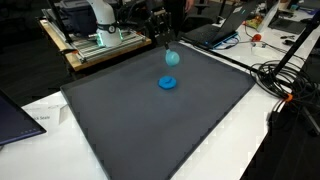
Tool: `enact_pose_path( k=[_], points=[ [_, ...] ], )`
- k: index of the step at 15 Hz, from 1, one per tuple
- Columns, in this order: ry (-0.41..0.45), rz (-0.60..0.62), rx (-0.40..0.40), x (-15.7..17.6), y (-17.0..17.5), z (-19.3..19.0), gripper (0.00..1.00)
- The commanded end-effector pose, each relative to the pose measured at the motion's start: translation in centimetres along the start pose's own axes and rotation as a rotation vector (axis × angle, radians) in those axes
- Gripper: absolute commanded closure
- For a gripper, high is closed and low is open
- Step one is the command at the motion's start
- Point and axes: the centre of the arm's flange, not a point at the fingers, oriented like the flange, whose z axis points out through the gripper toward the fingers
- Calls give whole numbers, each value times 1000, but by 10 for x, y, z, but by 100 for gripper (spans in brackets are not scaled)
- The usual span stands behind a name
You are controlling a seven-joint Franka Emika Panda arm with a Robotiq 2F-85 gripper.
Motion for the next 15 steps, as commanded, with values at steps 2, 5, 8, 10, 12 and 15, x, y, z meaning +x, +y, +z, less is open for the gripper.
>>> enact_pose_path(
  k=[2,5,8,10,12,15],
  points=[
    [5,-17,1,-1,0,-17,78],
    [-45,-84,-42,19,-11,-37,78],
    [-150,-131,-88,46,-21,-54,78],
    [-215,-155,-107,65,-30,-65,78],
    [-279,-184,-130,86,-42,-71,78],
    [-375,-223,-176,114,-54,-68,78]
  ],
)
